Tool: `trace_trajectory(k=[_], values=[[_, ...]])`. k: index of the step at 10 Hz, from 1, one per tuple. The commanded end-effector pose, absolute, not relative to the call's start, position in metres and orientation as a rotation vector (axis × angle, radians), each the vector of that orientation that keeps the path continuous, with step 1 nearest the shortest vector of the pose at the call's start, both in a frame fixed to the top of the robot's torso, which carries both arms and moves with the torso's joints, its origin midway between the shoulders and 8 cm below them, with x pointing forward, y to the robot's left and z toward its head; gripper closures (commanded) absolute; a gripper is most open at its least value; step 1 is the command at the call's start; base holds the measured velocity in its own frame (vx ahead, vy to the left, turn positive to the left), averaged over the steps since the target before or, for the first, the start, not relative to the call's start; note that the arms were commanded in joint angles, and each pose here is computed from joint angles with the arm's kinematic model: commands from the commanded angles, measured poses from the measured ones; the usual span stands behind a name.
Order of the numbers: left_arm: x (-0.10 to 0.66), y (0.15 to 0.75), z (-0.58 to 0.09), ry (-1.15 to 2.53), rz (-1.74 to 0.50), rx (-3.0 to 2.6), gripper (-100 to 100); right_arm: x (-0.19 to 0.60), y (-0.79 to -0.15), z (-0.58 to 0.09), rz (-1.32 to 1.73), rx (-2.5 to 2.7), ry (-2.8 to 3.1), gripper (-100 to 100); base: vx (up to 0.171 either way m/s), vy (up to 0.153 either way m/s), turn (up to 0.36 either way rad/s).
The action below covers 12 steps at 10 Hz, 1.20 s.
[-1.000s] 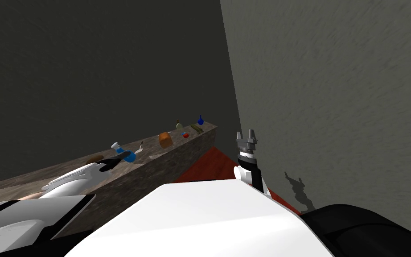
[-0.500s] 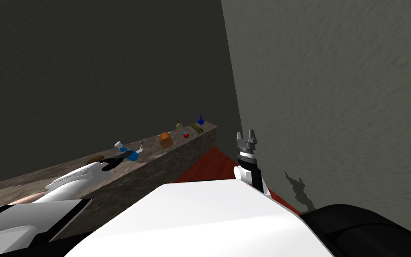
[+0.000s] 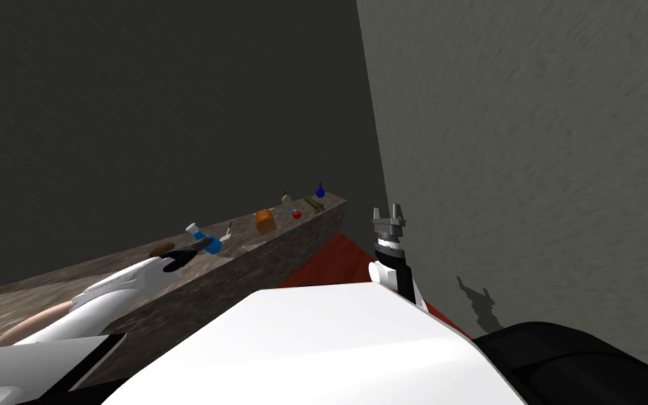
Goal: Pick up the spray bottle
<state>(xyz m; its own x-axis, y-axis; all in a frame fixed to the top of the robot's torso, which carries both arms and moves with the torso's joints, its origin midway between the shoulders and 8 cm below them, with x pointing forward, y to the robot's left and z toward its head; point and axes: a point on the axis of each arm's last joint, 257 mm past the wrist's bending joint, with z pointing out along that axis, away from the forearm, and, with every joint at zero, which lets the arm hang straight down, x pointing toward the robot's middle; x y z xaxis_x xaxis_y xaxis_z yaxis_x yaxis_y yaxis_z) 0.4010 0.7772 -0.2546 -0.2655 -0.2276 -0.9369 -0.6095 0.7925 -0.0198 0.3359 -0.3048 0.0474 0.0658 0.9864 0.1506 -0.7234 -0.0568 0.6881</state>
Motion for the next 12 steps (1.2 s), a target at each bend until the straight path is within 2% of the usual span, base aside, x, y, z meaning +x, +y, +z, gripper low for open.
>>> trace_trajectory(k=[1, 3, 5, 7, 10, 12], values=[[0.389, 0.779, -0.261, 1.844, 0.439, -0.659, 100, 0.336, -0.305, 0.047, 1.478, 0.728, 0.464, 0, 0.079, 0.028, 0.213], [0.39, 0.764, -0.265, 1.862, 0.415, -0.614, 100, 0.336, -0.305, 0.047, 1.478, 0.728, 0.464, 0, 0.108, 0.031, 0.121], [0.406, 0.751, -0.256, 1.848, 0.383, -0.581, 100, 0.336, -0.305, 0.047, 1.478, 0.728, 0.464, 0, -0.002, 0.01, -0.026], [0.386, 0.748, -0.268, 1.869, 0.401, -0.586, 100, 0.336, -0.305, 0.047, 1.478, 0.728, 0.464, 0, 0.097, 0.055, 0.202], [0.402, 0.729, -0.26, 1.858, 0.361, -0.543, 100, 0.336, -0.305, 0.047, 1.478, 0.728, 0.464, 0, 0.029, -0.001, -0.004], [0.379, 0.732, -0.271, 1.879, 0.391, -0.564, 100, 0.336, -0.305, 0.047, 1.478, 0.728, 0.464, 0, 0.105, 0.028, 0.195]])
